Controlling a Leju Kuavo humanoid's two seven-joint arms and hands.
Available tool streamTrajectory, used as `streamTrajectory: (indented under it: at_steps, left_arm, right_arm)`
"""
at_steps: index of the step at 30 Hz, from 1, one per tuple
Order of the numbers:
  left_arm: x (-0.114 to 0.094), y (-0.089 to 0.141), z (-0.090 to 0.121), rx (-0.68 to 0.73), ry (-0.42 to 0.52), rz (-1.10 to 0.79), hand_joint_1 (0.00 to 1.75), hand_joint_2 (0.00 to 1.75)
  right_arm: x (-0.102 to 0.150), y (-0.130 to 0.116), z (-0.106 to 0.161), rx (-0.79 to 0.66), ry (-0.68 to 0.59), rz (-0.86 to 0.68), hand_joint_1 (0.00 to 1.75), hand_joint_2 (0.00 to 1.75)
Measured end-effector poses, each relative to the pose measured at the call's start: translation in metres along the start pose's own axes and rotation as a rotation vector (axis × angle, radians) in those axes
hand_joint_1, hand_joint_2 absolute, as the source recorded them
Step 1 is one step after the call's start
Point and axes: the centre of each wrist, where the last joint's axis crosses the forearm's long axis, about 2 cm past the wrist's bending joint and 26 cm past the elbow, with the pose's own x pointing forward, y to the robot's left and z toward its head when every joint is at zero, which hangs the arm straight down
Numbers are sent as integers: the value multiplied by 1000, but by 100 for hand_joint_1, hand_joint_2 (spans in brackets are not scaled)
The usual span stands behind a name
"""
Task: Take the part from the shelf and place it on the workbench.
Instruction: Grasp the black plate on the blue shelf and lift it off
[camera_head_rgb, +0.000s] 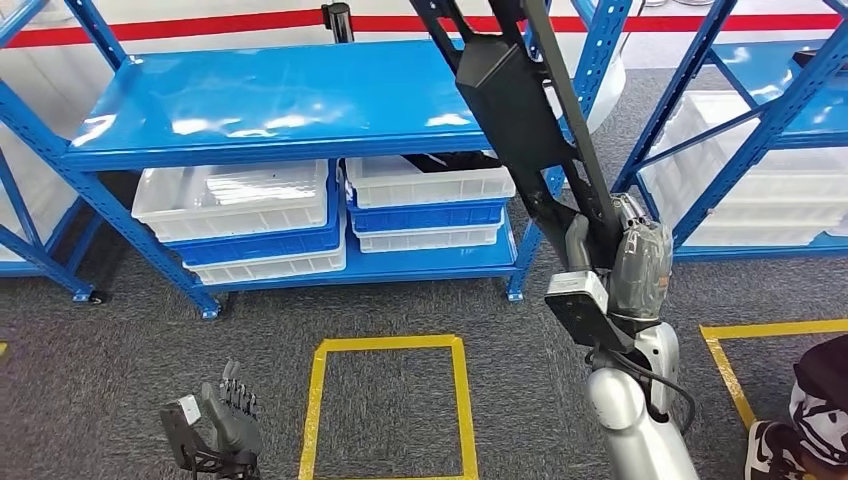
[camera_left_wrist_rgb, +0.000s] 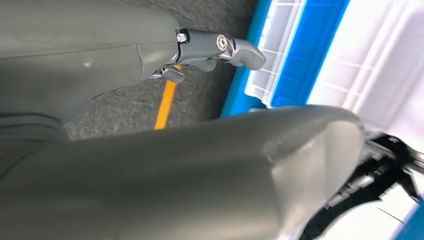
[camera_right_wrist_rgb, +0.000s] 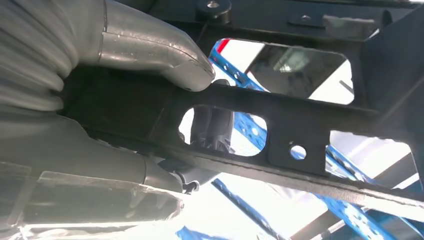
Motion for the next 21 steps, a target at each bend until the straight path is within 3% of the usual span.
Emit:
streamTrajectory:
  at_steps: [14, 21]
  left_arm:
    - [5, -24, -16, -80, -13, 8, 0, 0]
    - [5, -26, -17, -94, -10, 0, 0, 0]
  right_arm:
    - [-9, -20, 11, -13, 2, 45, 175, 175]
    - [-13, -24, 38, -15, 32, 40, 175, 175]
